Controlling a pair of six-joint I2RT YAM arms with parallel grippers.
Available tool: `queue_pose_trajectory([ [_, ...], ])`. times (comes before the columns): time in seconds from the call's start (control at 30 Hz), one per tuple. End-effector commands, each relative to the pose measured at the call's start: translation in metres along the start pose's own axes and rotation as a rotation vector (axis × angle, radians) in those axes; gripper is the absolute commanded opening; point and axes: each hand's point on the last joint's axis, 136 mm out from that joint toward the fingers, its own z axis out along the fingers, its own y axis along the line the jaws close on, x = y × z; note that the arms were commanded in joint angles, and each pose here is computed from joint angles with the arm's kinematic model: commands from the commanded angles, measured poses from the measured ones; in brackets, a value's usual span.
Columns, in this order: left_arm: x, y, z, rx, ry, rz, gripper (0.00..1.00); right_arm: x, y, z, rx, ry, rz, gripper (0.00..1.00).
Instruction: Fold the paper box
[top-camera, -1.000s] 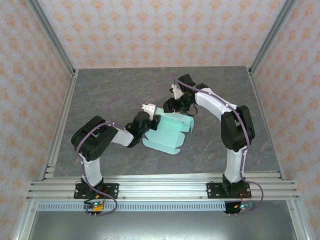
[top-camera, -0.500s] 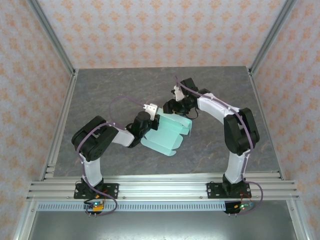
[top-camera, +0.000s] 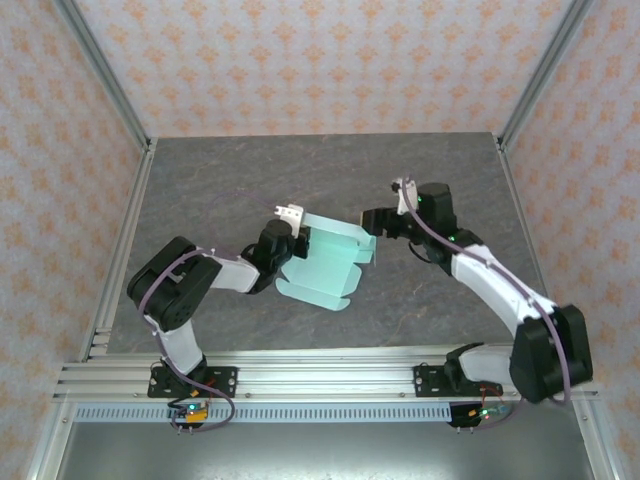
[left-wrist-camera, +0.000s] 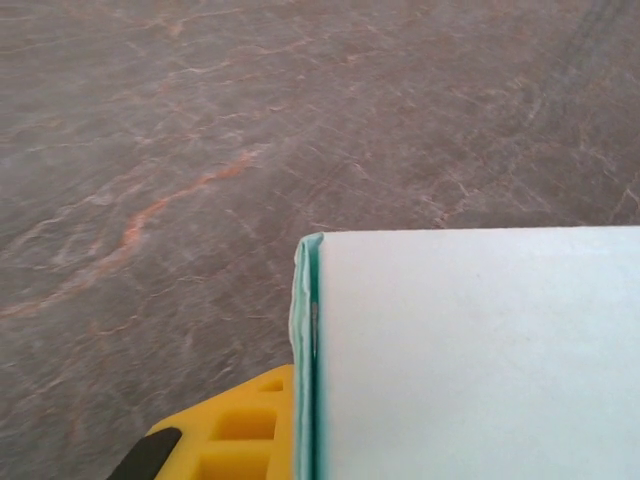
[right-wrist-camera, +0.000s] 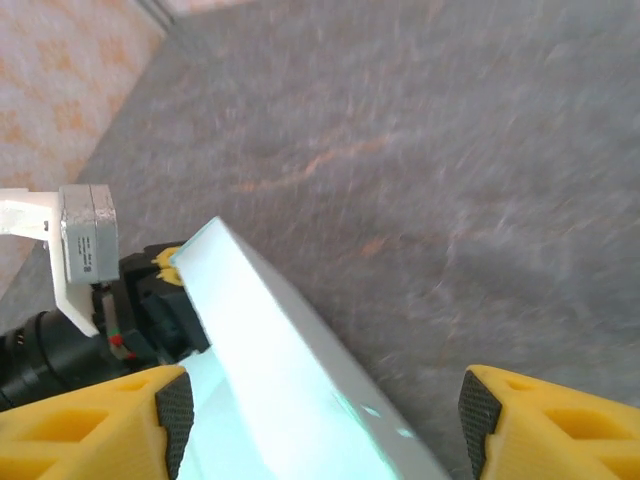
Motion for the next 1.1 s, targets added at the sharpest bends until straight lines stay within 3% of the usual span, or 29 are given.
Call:
queue_pose_trajectory([
  [0.0, -0.007, 0.008, -0.009, 0.027, 0.005, -0.092, 0.00, -0.016, -0.008, -0.008, -0.010, -0.128, -0.140, 0.72],
  [0.17, -0.007, 0.007, -0.010, 0.086, 0.024, -0.107, 0.00, 0.016, 0.014, 0.001, -0.211, -0.005, -0.299, 0.60],
  [0.23, -0.007, 0.010, -0.009, 0.094, 0.031, -0.138, 0.00, 0.023, 0.033, 0.003, -0.335, 0.051, -0.312, 0.61],
  [0.3, -0.007, 0.010, -0.008, 0.123, 0.035, -0.163, 0.00, 0.027, 0.039, 0.006, -0.360, 0.078, -0.348, 0.62],
  [0.4, -0.008, 0.008, -0.006, 0.144, 0.044, -0.200, 0.00, 0.031, 0.036, 0.015, -0.323, 0.096, -0.372, 0.61],
  [0.67, -0.012, -0.001, -0.004, 0.193, 0.050, -0.246, 0.00, 0.020, 0.041, 0.040, -0.257, 0.033, -0.411, 0.41],
  [0.87, -0.010, 0.005, -0.001, 0.157, 0.064, -0.304, 0.00, 0.016, 0.034, 0.054, -0.097, -0.064, -0.394, 0.40],
  [1.07, -0.007, 0.011, 0.000, 0.119, 0.076, -0.316, 0.00, 0.029, 0.047, 0.065, -0.156, -0.043, -0.390, 0.44],
])
